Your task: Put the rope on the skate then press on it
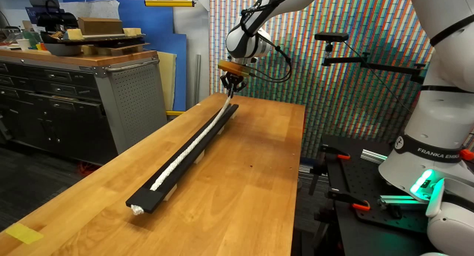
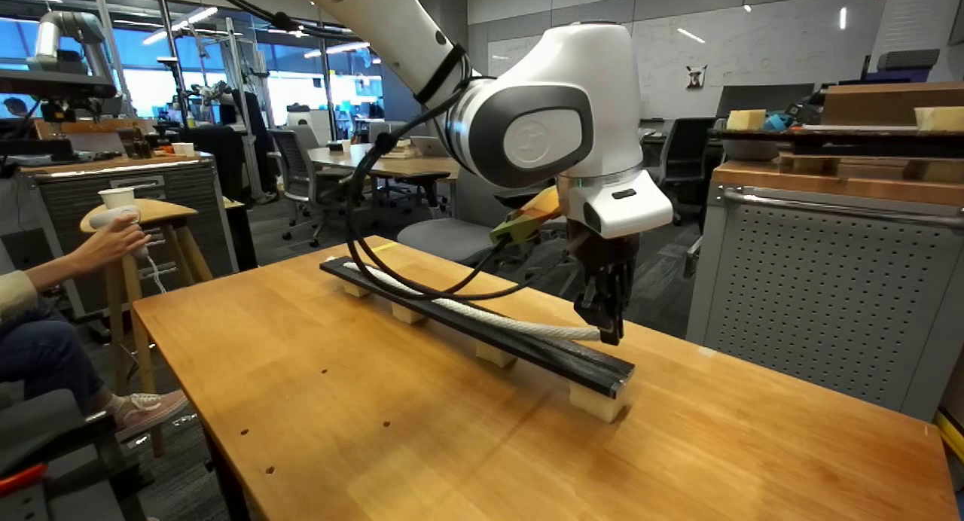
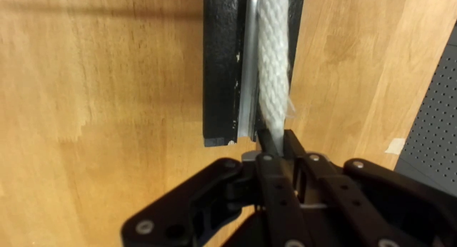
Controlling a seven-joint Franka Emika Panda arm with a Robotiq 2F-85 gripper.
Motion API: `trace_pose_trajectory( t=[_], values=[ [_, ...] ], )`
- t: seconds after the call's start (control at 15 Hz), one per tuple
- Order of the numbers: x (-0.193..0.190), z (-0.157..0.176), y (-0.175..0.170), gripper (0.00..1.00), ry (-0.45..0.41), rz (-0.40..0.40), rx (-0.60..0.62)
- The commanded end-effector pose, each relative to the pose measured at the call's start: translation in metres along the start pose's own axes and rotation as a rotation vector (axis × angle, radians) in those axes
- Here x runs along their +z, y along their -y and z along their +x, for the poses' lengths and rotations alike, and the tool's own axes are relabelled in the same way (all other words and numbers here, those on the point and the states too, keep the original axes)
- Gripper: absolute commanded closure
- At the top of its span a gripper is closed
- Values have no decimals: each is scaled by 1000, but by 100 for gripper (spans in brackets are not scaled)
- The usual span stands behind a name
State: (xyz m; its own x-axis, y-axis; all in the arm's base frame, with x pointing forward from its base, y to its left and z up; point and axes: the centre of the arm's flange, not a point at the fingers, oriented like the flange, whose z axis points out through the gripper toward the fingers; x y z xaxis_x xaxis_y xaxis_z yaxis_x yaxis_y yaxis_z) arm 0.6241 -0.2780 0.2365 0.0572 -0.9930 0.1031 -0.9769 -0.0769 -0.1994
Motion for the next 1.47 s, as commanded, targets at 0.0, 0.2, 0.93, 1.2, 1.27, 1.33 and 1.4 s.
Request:
trace_pose_trajectory(
  t=[0.0,0.2,0.93,1.2,1.27,1.33,1.4],
  values=[
    [13,7,1,97,-23,-20,-4],
    [21,4,-2,97,-21,-33,-9],
    [25,5,-3,97,-23,-37,-13],
    [23,6,2,97,-23,-31,-7],
    [23,7,3,97,-24,-32,-7],
    [24,7,4,97,-26,-34,-7],
    [25,7,6,97,-26,-35,-7]
  ],
)
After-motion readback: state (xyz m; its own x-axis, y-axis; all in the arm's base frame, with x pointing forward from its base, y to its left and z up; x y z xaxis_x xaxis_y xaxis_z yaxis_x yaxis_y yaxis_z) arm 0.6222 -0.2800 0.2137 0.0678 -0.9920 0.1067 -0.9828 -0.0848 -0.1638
